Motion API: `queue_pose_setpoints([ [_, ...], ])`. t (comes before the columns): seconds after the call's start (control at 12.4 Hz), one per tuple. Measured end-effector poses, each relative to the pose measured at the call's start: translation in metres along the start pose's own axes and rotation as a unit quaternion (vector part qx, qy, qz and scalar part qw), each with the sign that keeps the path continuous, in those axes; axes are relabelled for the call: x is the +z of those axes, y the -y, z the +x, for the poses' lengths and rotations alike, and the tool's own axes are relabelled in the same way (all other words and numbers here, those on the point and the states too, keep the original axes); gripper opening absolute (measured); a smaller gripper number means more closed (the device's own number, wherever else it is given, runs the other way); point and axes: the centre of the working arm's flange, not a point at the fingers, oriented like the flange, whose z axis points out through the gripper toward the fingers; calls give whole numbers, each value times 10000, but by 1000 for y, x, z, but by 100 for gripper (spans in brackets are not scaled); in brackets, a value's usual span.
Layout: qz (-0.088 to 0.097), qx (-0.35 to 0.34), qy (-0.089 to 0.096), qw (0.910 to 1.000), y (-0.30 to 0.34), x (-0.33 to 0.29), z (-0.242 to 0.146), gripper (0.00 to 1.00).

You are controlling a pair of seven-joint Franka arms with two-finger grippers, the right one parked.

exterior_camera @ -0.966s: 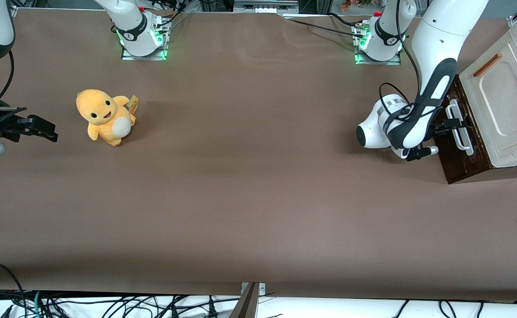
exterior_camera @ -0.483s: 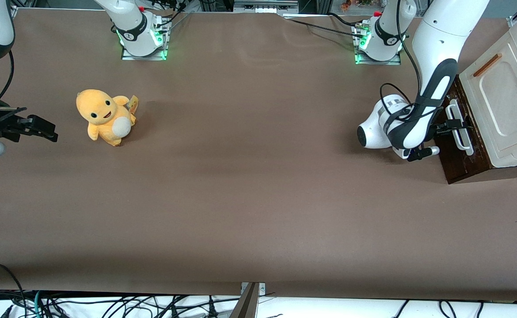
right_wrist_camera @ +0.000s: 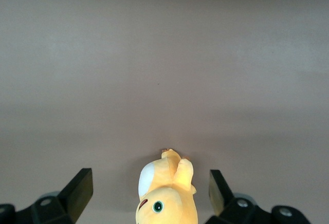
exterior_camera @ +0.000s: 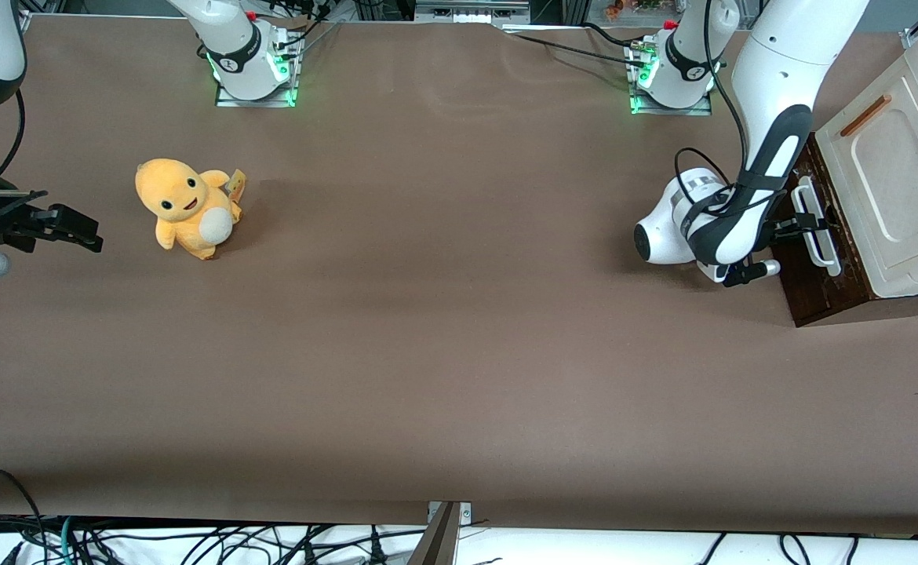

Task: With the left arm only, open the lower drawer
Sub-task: 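Align the left gripper around the white handle and close it, then pull the gripped handle outward to slide the drawer open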

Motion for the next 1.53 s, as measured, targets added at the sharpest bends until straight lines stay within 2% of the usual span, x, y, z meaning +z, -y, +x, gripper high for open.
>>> queue_pose_setpoints([
  [0.08,0,0,0,10000,0,0,0,48],
  [0.16,0,0,0,10000,0,0,0,41],
  [0.48,-4,-10,-1,10000,0,0,1,35],
  [0.64,-18,-4,-14,10000,-2,-1,0,22],
  [0.8,-16,-139,-12,9999,-3,-1,0,19],
  [1.37,-25,-157,-33,9999,-3,-3,0,19],
  [1.53,-76,-193,13,9998,-2,-6,2,19],
])
